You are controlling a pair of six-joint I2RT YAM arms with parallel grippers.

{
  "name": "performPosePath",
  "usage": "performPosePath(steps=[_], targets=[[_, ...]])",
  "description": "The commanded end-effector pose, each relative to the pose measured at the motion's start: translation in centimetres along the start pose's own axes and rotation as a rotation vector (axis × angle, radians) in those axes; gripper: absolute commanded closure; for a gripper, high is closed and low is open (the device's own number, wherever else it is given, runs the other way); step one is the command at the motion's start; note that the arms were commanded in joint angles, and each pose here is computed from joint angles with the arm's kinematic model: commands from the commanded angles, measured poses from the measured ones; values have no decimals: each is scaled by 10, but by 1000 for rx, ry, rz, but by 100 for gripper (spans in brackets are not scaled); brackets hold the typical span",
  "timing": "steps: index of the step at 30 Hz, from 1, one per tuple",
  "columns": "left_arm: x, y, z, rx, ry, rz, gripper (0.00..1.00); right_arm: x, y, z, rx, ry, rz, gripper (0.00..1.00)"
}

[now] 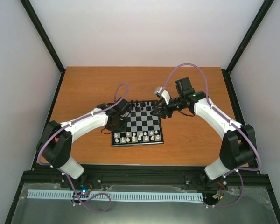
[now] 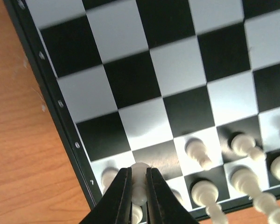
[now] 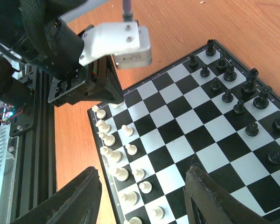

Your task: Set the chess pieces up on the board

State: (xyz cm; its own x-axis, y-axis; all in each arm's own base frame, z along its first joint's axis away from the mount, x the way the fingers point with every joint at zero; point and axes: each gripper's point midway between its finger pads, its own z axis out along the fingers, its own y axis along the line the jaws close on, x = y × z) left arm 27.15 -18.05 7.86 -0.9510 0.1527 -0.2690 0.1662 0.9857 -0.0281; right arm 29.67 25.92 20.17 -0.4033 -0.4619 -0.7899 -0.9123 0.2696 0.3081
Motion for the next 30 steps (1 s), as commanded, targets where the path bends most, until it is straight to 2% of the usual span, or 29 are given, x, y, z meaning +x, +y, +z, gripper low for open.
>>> performPosePath(steps=[1,10,25,30], targets=[[22,-9,9,54,81,48,91,-1,1,-1,-18,-8,0,51],[26,-20,21,92,108,73,90,-1,0,-2,-13,-6,0,51],[32,-17,30,67,142,72,89,1,0,0,-19,0,2,51],[32,-17,30,66,143,72,80,1,0,0,-18,-1,-1,51]])
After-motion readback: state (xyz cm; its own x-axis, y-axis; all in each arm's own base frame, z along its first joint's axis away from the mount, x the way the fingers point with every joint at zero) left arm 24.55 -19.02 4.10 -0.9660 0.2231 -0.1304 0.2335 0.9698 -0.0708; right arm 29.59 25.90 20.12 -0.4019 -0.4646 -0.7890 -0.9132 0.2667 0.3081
